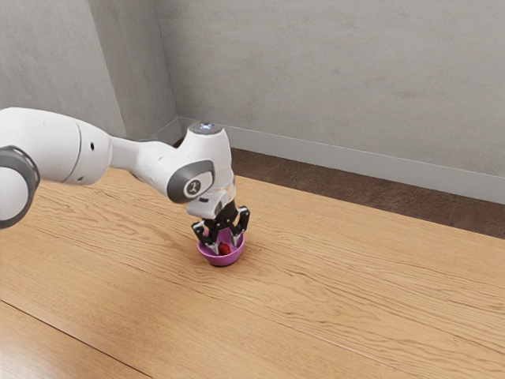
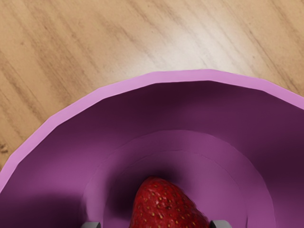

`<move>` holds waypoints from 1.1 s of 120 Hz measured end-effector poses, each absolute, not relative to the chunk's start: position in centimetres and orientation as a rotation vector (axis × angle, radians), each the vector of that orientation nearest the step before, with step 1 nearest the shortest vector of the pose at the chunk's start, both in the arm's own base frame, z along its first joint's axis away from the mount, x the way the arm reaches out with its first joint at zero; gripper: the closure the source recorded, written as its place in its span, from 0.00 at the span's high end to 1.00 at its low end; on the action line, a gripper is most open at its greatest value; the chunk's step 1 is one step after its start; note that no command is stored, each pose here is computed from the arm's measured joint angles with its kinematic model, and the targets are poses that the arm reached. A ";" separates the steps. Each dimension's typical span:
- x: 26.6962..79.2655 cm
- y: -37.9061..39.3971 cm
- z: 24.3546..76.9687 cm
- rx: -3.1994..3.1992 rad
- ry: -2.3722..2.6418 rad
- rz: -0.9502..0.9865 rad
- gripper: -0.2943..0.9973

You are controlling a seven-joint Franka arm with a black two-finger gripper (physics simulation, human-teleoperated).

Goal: Take strawberry from the bowl

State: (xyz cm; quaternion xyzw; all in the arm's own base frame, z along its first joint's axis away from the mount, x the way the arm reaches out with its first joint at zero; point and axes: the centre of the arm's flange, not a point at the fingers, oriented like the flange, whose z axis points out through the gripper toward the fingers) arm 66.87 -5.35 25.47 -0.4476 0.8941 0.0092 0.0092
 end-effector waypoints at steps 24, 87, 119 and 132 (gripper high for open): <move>66.9 -5.1 24.7 -1.384 2.810 0.026 0.43; 64.5 -11.7 33.2 -1.188 2.783 -0.059 0.22; 59.7 -34.4 32.6 -0.798 2.936 -0.217 0.21; 59.3 -35.6 32.1 -0.801 2.936 -0.241 0.22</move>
